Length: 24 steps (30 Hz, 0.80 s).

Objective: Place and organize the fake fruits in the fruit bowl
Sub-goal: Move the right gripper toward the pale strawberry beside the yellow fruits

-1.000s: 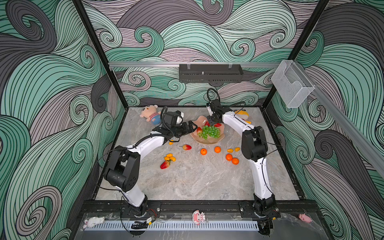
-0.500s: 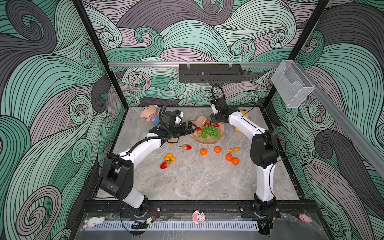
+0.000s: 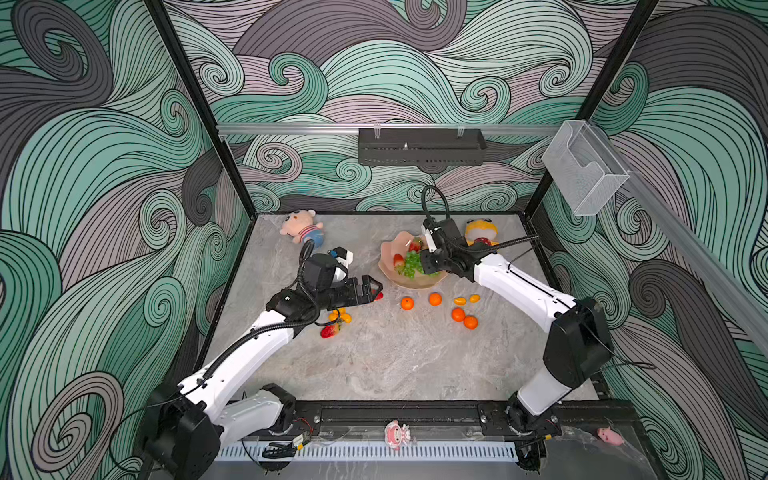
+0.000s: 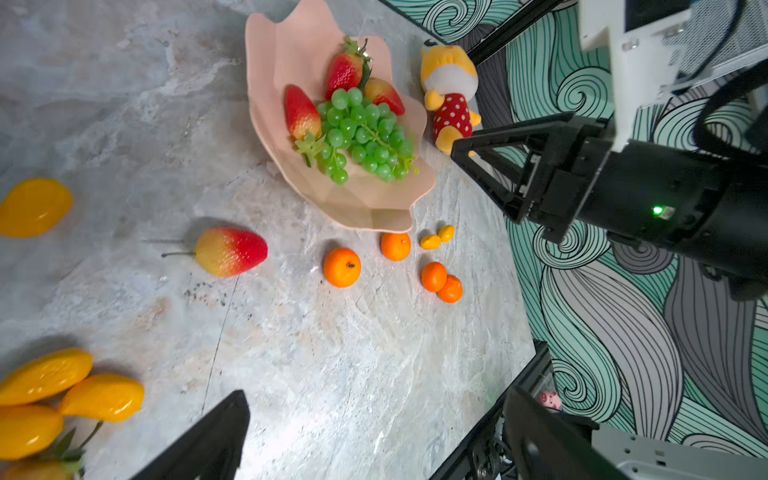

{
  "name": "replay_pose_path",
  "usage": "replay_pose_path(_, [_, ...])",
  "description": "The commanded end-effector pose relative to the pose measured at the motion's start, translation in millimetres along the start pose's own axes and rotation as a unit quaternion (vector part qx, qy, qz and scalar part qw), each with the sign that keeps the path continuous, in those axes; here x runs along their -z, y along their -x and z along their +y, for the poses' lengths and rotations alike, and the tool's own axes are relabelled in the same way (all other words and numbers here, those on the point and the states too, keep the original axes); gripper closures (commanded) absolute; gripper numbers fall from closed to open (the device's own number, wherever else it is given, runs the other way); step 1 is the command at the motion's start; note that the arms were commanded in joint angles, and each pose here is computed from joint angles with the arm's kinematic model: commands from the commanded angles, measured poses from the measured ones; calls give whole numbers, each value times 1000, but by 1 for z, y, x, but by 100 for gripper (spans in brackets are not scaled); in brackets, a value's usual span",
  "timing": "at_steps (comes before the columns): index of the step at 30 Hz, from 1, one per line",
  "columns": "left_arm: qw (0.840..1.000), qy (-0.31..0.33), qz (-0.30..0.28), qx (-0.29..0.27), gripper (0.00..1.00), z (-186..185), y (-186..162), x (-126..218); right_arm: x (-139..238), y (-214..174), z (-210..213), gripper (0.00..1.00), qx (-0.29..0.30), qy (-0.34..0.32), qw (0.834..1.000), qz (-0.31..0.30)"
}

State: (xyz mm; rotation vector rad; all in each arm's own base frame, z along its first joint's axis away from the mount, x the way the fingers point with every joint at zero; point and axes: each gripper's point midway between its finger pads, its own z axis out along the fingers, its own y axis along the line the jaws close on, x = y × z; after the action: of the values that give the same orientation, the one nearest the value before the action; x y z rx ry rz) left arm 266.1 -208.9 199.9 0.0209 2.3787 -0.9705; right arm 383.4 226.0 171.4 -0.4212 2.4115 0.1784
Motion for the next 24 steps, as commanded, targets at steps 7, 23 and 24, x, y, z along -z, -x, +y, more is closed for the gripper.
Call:
replay_pose_path(7, [998,45,29,33,1,26,-36,13,20,-42,32,52,-59,-14,998,26])
replay_pose_path(23, [993,96,-1,65,1,47,-32,17,1,-93,67,55,14,50,991,119])
replay_pose_path(24, [993,101,-4,63,1,49,-32,18,-1,-93,69,55,19,52,991,122])
